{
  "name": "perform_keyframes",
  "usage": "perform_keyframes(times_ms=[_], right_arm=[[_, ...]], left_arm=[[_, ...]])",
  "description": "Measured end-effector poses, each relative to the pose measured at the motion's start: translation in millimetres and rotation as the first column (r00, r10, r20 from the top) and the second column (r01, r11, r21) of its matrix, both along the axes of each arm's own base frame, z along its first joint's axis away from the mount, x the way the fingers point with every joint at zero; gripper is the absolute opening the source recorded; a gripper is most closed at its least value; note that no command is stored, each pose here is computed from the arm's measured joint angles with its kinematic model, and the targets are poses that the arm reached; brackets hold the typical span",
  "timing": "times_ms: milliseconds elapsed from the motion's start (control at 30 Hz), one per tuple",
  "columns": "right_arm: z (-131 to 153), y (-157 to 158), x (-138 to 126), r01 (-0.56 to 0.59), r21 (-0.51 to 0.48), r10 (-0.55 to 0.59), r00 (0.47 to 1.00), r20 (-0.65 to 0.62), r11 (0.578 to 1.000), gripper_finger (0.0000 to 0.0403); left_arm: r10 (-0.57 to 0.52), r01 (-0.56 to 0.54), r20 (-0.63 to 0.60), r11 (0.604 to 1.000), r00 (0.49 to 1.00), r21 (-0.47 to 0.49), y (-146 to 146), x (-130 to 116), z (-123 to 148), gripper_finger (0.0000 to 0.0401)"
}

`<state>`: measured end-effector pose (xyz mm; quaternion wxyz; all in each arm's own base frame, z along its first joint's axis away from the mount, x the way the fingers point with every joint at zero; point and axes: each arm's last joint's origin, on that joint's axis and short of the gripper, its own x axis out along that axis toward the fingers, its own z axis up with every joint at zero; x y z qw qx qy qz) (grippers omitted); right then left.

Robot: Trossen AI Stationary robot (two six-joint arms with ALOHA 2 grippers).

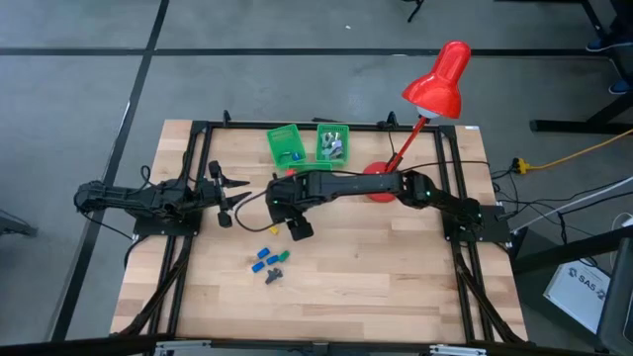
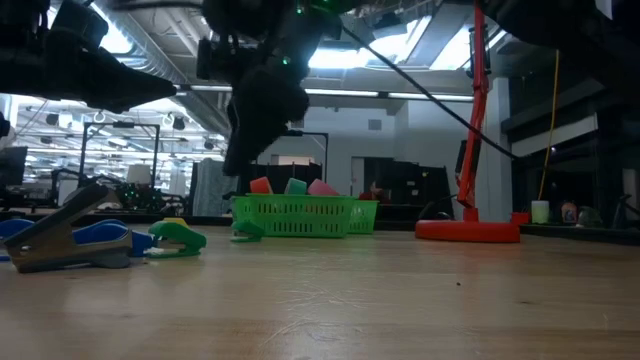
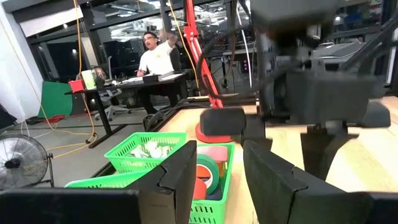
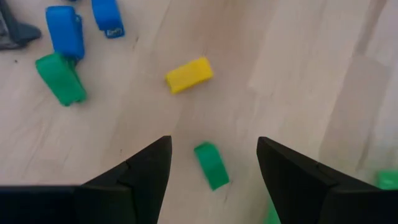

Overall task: Pick and place Stapler, Stapler remover, tape
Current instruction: Put the green stapler into the left green bin

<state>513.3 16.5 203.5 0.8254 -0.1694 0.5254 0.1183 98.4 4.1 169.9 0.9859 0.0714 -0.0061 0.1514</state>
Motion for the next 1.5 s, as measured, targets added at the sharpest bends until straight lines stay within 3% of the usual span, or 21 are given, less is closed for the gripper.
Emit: perform_keyframes(times_ms=[433, 1167, 1300, 1500], right_arm=[[-53, -5, 10, -0.005, -0.017, 0.003, 0.996, -0.086, 1.000, 0.0241], [-67, -14, 6, 0.025, -0.010, -0.026, 0.985, -0.168, 1.000, 0.0239], [-67, -14, 6, 0.038, -0.006, -0.039, 0.984, -0.171, 0.999, 0.0215], [-68, -13, 5, 0.094, 0.021, -0.089, 0.979, -0.181, 0.995, 0.0137]], left_arm=[[0.000, 0.000, 0.004, 1.000, 1.000, 0.000, 0, 0, 0, 0.0128], [0.000, 0.000, 0.006, 1.000, 1.000, 0.000, 0, 0, 1, 0.0127], [0.000, 0.000, 0.006, 1.000, 1.000, 0.000, 0, 0, 1, 0.0127], [0.000, 0.000, 0.006, 1.000, 1.000, 0.000, 0, 0, 1, 0.0128]])
